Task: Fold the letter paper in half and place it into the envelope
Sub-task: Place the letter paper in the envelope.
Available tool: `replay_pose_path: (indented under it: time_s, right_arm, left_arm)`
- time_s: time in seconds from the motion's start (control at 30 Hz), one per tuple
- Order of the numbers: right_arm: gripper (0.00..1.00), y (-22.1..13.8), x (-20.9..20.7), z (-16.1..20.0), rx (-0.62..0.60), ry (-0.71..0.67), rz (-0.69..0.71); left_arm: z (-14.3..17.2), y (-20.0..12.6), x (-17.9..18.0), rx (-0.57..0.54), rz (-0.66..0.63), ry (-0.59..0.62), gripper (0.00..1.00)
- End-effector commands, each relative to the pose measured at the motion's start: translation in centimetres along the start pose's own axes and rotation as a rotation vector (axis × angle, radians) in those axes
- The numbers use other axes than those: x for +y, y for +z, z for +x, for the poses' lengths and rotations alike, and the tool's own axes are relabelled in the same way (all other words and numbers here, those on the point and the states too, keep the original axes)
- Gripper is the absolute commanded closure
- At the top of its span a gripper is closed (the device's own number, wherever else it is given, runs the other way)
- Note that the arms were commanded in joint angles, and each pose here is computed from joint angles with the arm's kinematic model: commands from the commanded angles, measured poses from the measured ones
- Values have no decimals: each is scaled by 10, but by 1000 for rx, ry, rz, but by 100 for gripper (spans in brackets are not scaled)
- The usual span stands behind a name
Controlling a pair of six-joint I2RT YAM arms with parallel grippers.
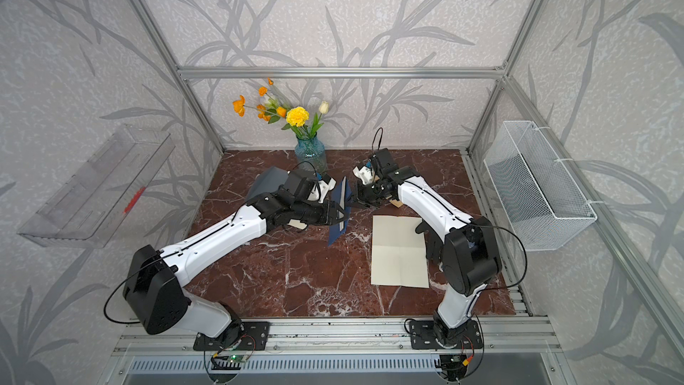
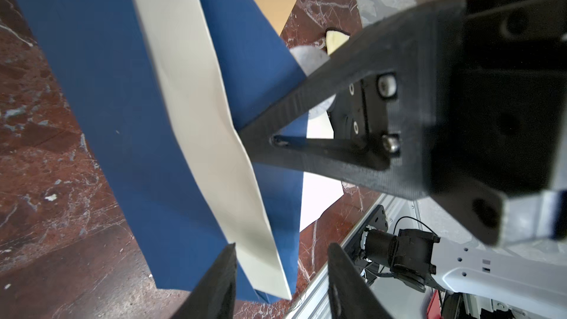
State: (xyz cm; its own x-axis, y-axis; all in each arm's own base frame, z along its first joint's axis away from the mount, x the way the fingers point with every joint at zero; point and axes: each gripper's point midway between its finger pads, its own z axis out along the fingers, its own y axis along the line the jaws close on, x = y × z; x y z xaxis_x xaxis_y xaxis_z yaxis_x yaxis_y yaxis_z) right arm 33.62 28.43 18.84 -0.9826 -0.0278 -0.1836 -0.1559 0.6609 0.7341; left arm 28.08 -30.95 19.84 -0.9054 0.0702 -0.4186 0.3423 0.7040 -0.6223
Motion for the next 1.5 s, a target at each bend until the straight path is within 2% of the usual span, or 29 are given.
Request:
replay_pose_path:
  time_s: [0.0, 0.07, 0.23, 0.4, 0.93, 1.07, 1.1, 1.13, 1.2, 1.23, 1.27, 1.3, 1.47]
  right_arm:
    - [100, 4, -4, 3, 12, 3, 1]
    - [100, 4, -3, 3, 11, 1, -3]
    - [100, 1, 0, 3, 10, -9, -5]
    - [100, -3, 3, 6, 9, -18, -8]
    - [100, -4, 5, 8, 19, -17, -23]
    - [100, -4, 5, 8, 20, -21, -19]
    - [100, -4, 5, 8, 19, -22, -18]
    - [100, -5, 4, 8, 20, -21, -13]
    - [100, -5, 2, 8, 21, -20, -4]
    - [100, -5, 0, 8, 21, -18, 0]
    - [100, -5, -1, 7, 18, -18, 1]
    - [100, -6, -1, 6, 16, -18, 1]
    - [100, -10, -1, 5, 15, -18, -12]
  left_arm:
    - [3, 1, -4, 23, -11, 48, 60]
    - [5, 3, -2, 30, -17, 48, 62]
    - [3, 8, 2, 36, -35, 56, 76]
    - [3, 18, 7, 55, -41, 53, 99]
    - [8, 54, 22, 114, -42, 23, 100]
    - [1, 49, 15, 93, -35, 29, 100]
    - [-2, 46, 12, 85, -31, 34, 95]
    - [-4, 41, 9, 76, -30, 37, 85]
    - [-8, 32, 6, 55, -39, 42, 49]
    - [-10, 25, 6, 40, -52, 45, 23]
    - [-12, 18, 8, 25, -73, 44, 8]
    - [-13, 12, 10, 13, -89, 46, 1]
    - [-20, -13, 34, -83, -138, -37, 1]
